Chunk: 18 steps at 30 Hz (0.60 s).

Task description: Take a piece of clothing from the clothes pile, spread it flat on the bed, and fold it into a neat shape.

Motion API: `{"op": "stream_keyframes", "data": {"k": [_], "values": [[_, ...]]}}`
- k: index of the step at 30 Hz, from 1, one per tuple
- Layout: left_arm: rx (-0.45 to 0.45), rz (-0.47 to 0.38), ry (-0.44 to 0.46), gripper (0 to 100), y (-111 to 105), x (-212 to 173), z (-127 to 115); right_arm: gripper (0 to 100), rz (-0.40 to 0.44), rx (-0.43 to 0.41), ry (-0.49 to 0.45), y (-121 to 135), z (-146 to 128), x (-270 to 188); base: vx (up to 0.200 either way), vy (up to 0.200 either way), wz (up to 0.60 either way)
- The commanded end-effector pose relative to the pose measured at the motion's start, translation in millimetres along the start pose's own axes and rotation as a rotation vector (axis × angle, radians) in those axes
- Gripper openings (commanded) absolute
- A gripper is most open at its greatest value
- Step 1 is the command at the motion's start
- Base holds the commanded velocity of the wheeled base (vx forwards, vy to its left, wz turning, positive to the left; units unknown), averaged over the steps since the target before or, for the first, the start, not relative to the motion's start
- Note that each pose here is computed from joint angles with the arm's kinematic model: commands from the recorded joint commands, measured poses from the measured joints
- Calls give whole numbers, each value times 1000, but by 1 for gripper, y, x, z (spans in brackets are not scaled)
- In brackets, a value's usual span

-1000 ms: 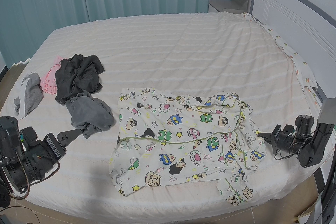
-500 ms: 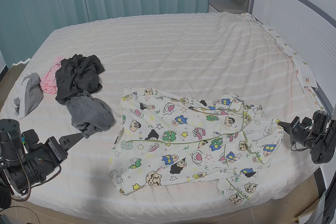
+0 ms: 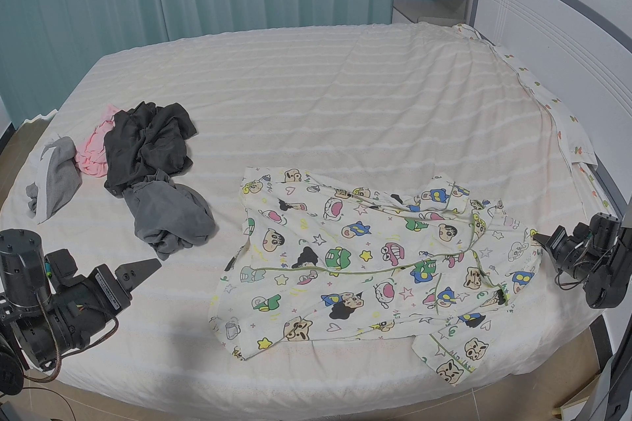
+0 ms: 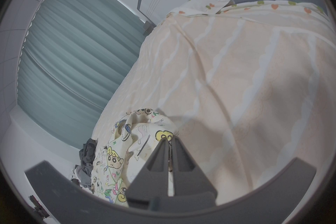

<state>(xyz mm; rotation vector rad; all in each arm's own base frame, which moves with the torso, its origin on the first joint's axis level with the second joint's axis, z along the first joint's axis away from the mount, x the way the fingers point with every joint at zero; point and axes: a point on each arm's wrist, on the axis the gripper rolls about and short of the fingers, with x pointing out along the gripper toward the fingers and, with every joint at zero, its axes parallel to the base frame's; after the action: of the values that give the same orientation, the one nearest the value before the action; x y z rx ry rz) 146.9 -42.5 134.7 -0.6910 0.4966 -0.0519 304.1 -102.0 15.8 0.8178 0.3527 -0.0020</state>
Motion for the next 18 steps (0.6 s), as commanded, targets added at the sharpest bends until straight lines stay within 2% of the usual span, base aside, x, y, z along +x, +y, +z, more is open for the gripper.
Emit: {"op": "stream_keyframes", "data": {"k": [1,2,7,9,11,14,18], "values": [[16,0,48,100,-1,3,-8,0,-22,1,-3,-7,-2,7,0,0,0],[25,4,72,100,0,5,-13,100,-22,0,-3,-7,-2,7,0,0,0],[59,-12,158,100,-6,12,-27,100,4,-7,-13,-2,-1,2,0,0,0],[85,-41,257,100,-19,22,-43,100,49,-9,-17,0,-1,-2,0,0,0],[87,-30,323,100,-27,34,-56,100,72,-8,-17,1,-2,-5,0,0,0],[61,51,395,100,-29,62,-71,100,88,1,-24,3,-3,-7,0,0,0],[62,179,480,100,-21,101,-95,100,94,4,2,9,-10,-10,0,0,0]]}}
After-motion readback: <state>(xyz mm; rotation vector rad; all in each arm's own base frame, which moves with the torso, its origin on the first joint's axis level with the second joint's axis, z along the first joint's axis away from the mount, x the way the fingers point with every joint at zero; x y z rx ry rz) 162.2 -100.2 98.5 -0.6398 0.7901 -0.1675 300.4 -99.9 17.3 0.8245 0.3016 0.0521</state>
